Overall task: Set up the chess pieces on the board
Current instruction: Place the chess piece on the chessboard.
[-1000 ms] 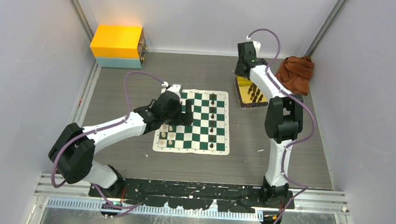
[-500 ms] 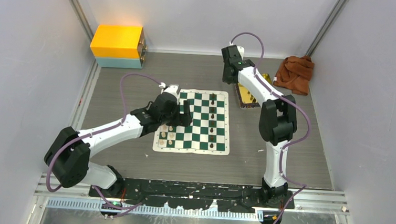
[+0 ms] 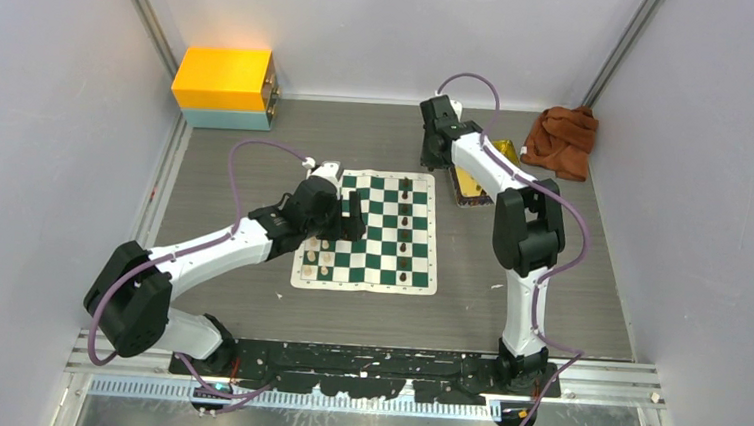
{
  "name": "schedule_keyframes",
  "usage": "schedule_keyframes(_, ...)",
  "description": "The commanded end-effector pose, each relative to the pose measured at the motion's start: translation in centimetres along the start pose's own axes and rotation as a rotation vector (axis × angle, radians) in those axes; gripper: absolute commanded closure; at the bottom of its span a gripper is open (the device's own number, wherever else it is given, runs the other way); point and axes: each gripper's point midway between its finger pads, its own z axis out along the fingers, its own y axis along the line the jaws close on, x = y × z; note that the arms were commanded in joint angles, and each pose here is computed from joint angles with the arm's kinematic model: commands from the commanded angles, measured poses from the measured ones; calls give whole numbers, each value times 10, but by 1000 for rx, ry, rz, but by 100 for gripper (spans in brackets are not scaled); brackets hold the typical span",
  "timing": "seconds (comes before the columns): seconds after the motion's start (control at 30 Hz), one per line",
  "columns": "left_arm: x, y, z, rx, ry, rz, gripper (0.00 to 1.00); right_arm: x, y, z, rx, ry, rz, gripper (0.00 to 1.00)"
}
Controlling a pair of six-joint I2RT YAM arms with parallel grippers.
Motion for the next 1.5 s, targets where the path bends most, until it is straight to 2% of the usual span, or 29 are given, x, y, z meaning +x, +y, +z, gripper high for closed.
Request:
schedule_keyframes(0.0,-17,-7,-1,31,-62,-12,14,-12,18,-7,-65,-45,23,99)
schedule_keyframes(0.73,-15,-6,4,22,-56,-13,14,22,29,21,-80,29,14,99)
schedule_keyframes(1.47,-15,-6,4,23,-59,-10,14,33,28,32,-75,54,7,99)
